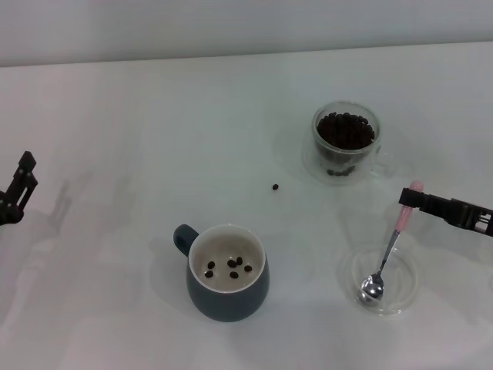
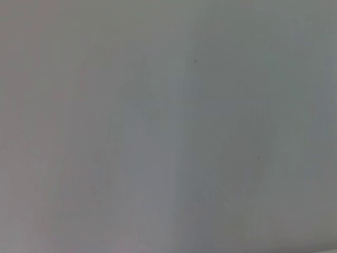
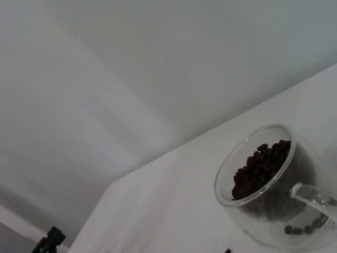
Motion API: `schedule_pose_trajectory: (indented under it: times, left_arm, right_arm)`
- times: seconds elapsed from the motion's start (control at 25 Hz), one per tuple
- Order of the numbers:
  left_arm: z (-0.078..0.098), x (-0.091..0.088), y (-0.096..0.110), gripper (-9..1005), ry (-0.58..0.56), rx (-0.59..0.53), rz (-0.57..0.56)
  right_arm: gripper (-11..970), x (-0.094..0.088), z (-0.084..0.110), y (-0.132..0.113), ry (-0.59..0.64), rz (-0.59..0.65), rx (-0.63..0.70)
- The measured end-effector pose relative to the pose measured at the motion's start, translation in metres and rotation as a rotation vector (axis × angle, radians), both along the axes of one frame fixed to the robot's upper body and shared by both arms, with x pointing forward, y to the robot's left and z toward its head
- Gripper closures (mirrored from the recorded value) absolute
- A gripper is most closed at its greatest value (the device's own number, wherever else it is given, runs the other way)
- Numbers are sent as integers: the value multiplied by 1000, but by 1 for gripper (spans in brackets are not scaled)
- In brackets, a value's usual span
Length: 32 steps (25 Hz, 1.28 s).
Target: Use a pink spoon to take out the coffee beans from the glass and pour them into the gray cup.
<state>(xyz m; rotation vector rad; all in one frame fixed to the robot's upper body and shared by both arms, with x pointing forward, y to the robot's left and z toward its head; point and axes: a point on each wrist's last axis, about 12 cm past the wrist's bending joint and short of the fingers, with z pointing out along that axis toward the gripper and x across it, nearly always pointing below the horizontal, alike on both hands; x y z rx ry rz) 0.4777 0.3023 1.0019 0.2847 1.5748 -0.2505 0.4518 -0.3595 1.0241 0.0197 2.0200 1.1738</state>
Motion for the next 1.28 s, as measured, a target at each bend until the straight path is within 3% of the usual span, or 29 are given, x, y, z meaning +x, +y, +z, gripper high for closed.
schedule_pose_trajectory:
  times: [0.88,1.28]
  left_arm:
    - [-1,0,2,369,5,3,11]
    - [-1,-2,4,369,7,3,18]
  right_arm:
    - [724,9,-5,-4,23,-65,-35]
    - [704,32,18,-29,-175,-197,-132]
